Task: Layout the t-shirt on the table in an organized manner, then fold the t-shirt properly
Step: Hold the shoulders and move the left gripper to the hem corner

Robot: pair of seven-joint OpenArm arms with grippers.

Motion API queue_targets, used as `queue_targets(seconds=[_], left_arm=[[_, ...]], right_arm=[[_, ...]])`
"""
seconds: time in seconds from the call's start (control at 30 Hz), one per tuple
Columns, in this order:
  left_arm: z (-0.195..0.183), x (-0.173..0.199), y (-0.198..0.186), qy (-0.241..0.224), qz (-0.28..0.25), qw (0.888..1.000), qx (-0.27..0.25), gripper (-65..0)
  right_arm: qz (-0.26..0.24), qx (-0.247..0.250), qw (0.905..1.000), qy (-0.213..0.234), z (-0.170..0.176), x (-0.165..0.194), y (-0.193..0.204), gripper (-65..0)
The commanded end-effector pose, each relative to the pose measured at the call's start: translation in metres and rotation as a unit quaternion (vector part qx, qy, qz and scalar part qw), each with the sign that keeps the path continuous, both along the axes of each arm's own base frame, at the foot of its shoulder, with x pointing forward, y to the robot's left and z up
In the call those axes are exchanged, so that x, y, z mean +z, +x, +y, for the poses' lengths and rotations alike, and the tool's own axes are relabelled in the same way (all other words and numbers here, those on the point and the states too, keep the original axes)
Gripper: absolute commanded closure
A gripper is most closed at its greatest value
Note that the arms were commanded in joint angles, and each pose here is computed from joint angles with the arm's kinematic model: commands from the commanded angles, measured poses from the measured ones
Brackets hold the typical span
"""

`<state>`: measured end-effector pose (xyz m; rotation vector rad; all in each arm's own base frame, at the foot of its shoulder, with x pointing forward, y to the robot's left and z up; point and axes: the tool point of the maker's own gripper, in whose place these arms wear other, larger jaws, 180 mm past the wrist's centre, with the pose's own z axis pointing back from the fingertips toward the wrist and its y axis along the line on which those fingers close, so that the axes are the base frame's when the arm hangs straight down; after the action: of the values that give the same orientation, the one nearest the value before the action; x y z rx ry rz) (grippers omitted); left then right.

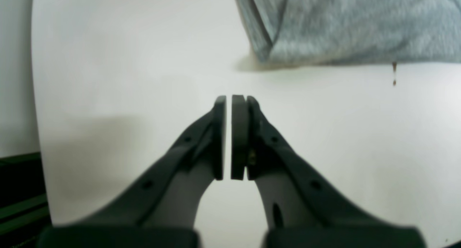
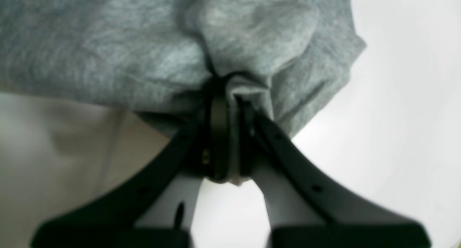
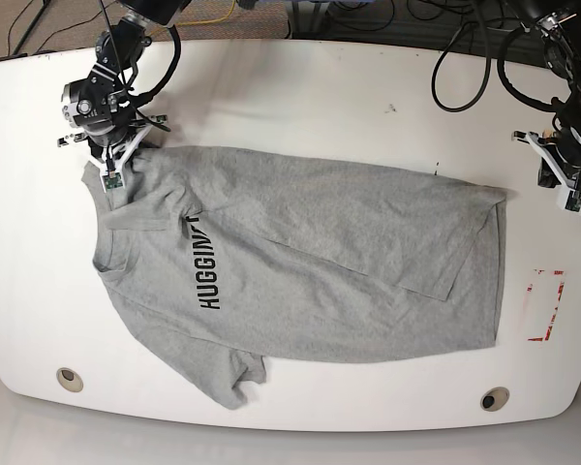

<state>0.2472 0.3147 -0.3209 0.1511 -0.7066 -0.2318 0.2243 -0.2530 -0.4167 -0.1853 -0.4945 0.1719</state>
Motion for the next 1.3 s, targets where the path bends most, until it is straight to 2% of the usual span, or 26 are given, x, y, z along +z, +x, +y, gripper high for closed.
queue_targets(seconds=[0.0, 0.2, 0.37, 0.47, 0.53, 0.63, 0.73, 0.8, 0.93, 1.27], left_arm=[[0.002, 0.013, 0.006, 0.007, -0.022, 1.0, -0.007, 0.0], [-0.002, 0.015, 0.011, 0.006, -0.027, 1.0, -0.011, 0.0], [-0.017, 0.026, 0.036, 0.001, -0.051, 0.998, -0.035, -0.1], [-0.026, 0.025, 0.046, -0.007, -0.052, 0.997, -0.048, -7.1], [-0.03, 0.026, 0.054, -0.012, -0.056, 0.997, -0.053, -13.9], [-0.03, 0.027, 0.067, -0.022, -0.061, 0.997, -0.051, -26.9], [-0.027, 0.027, 0.08, -0.038, -0.066, 0.996, -0.042, -37.2], [-0.027, 0.025, 0.09, -0.054, -0.067, 0.996, -0.03, -40.7], [-0.026, 0.024, 0.109, -0.084, -0.069, 0.994, -0.002, -41.4], [-0.022, 0.023, 0.146, -0.139, -0.069, 0.988, 0.025, -41.4]], right_arm=[[-0.02, 0.002, 0.9998, -0.006, -0.002, 0.01, 0.008, -1.9], [-0.015, 0.001, 0.9999, -0.006, -0.002, 0.008, 0.004, -1.9], [-0.015, 0.001, 0.9999, -0.006, -0.002, 0.008, 0.004, -2.1], [-0.016, 0.001, 0.9998, -0.007, -0.002, 0.009, 0.005, -3.0], [-0.016, 0.001, 0.9998, -0.007, -0.002, 0.009, 0.005, -6.8], [-0.017, 0.001, 0.9998, -0.007, -0.002, 0.009, 0.006, -17.9], [-0.017, 0.001, 0.9998, -0.006, -0.002, 0.009, 0.005, -28.2], [-0.017, 0.001, 0.9998, -0.005, -0.001, 0.009, 0.006, -33.5], [-0.02, 0.001, 0.9998, -0.005, -0.001, 0.01, 0.008, -37.1], [-0.029, 0.001, 0.9995, -0.009, -0.002, 0.016, 0.013, -37.6]])
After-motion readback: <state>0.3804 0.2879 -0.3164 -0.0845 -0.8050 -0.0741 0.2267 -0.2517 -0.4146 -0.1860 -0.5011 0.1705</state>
